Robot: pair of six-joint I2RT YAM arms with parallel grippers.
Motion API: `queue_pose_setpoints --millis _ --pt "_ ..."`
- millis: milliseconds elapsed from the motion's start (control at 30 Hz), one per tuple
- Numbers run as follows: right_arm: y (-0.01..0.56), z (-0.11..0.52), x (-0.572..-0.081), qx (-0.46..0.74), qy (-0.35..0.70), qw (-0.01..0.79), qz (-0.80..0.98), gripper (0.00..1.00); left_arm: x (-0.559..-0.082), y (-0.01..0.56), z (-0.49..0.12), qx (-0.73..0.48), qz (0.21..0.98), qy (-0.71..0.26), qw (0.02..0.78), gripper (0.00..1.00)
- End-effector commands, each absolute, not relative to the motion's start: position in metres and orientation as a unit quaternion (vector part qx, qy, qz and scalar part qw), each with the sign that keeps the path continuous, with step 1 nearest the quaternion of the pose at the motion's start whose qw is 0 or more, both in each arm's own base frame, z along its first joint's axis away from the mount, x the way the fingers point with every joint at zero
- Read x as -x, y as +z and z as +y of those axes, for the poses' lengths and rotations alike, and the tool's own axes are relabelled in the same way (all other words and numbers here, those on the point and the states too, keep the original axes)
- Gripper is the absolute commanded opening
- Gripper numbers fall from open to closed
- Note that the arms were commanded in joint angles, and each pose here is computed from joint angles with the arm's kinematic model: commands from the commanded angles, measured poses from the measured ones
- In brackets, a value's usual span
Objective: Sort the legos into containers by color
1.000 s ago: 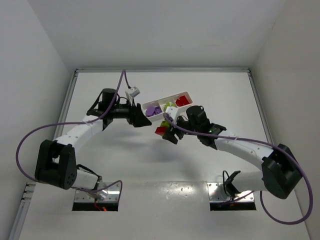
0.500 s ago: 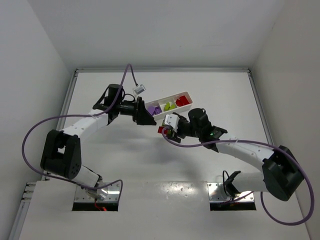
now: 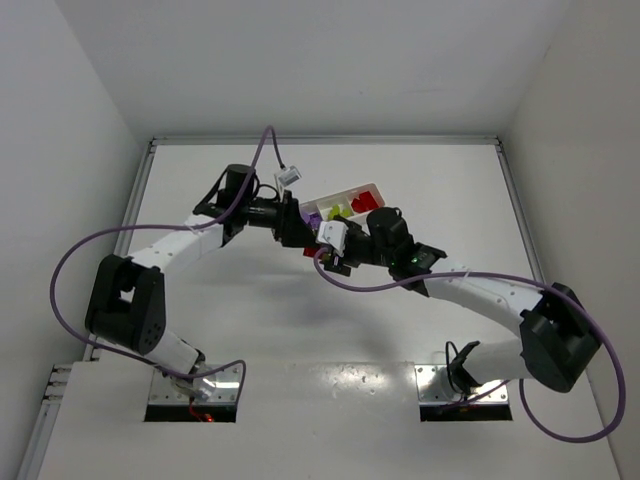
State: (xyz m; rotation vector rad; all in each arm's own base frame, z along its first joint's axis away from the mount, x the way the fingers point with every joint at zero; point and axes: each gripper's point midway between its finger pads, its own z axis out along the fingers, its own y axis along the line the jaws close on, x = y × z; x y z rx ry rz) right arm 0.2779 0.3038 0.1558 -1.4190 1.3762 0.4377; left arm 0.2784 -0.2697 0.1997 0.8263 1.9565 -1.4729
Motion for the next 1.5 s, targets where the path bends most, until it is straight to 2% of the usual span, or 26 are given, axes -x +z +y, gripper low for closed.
queue_pose_setpoints --millis 0,133,267,533,767,1367,1467 --pt "0.183 0.319 -0.279 0.599 0.19 0.558 0.543 0.0 -0.288 0.214 -0.276 -0.324 0.717 -0.537 0.304 0.72" --pt "0.181 0.323 -0.277 0.602 0.193 0.553 0.542 0.0 -0.293 0.209 -0.277 -0.32 0.722 -0.534 0.302 0.72" --pt "0.181 0.328 -0.271 0.61 0.195 0.552 0.534 0.0 -0.293 0.209 -0.281 -0.323 0.721 -0.535 0.3 0.68" --pt "0.18 0.326 -0.265 0.615 0.195 0.552 0.528 0.0 -0.295 0.212 -0.287 -0.331 0.713 -0.544 0.293 0.68" --pt "0.18 0.322 -0.263 0.613 0.192 0.554 0.53 0.0 -0.286 0.216 -0.29 -0.343 0.695 -0.571 0.272 0.75" --pt "0.17 0.314 -0.26 0.613 0.184 0.545 0.542 0.0 -0.278 0.23 -0.291 -0.356 0.673 -0.594 0.26 0.78" --pt "0.172 0.314 -0.266 0.608 0.175 0.549 0.545 0.0 -0.282 0.228 -0.292 -0.354 0.678 -0.585 0.269 0.69"
